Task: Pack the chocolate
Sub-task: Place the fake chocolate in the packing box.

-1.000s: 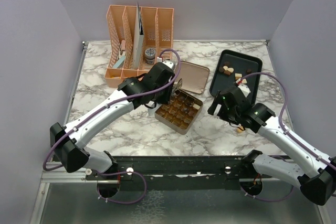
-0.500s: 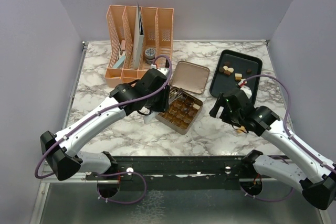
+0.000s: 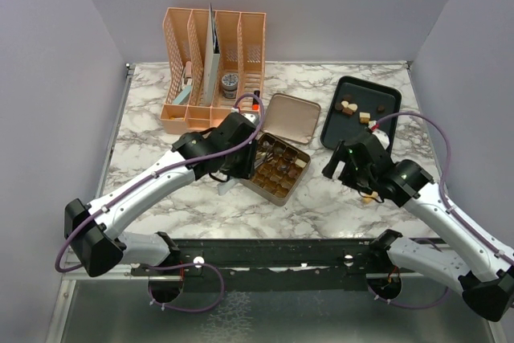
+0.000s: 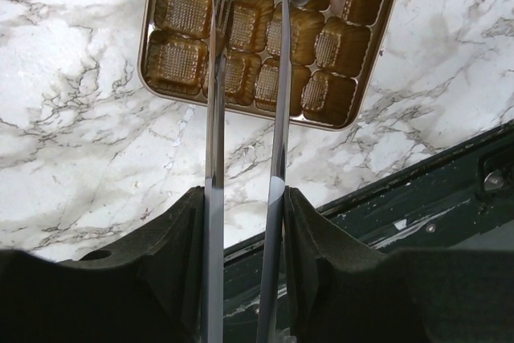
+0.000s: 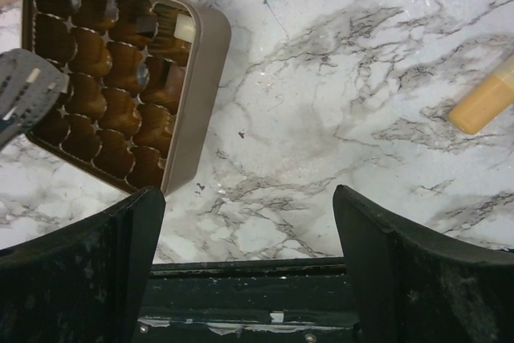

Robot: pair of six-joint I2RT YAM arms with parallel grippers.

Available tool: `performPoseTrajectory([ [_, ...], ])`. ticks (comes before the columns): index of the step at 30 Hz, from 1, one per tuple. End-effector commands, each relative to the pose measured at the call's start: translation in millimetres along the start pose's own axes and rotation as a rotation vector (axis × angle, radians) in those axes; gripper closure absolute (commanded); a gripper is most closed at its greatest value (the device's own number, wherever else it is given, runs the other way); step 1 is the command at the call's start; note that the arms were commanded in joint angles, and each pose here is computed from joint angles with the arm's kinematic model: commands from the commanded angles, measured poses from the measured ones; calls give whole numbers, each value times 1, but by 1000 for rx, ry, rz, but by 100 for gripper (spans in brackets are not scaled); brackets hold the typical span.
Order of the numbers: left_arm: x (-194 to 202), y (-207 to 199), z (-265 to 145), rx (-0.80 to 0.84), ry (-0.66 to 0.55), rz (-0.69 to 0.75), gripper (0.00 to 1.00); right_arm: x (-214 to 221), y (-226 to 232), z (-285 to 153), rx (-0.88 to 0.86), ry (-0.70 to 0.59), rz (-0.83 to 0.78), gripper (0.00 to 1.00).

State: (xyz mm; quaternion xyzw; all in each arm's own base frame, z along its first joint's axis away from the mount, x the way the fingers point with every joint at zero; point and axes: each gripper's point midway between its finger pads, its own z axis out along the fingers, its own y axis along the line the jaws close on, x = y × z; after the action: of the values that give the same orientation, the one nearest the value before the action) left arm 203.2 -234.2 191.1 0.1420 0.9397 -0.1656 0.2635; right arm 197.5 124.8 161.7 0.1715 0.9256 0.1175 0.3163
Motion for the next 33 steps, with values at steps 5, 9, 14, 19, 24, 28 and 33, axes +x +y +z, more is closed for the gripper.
performPoseTrajectory([
  [5,-12,-5,6,17,-32,11,66,-19,9,-12,-11,-45,0,9],
  [9,-13,-9,13,28,-22,14,64,-24,11,-17,-19,-60,-14,9],
  [14,-16,-14,23,32,-9,14,61,-34,11,-25,-22,-91,-28,9],
  [19,-20,-15,25,24,-10,14,56,-38,13,-30,-35,-105,-46,9],
  [24,-21,-15,26,20,-13,10,52,-38,13,-32,-45,-106,-53,9],
  [28,-26,-17,24,23,-26,0,50,-40,14,-38,-57,-110,-55,9],
  [33,-35,-17,19,14,-58,-9,51,-42,15,-44,-71,-113,-57,9],
])
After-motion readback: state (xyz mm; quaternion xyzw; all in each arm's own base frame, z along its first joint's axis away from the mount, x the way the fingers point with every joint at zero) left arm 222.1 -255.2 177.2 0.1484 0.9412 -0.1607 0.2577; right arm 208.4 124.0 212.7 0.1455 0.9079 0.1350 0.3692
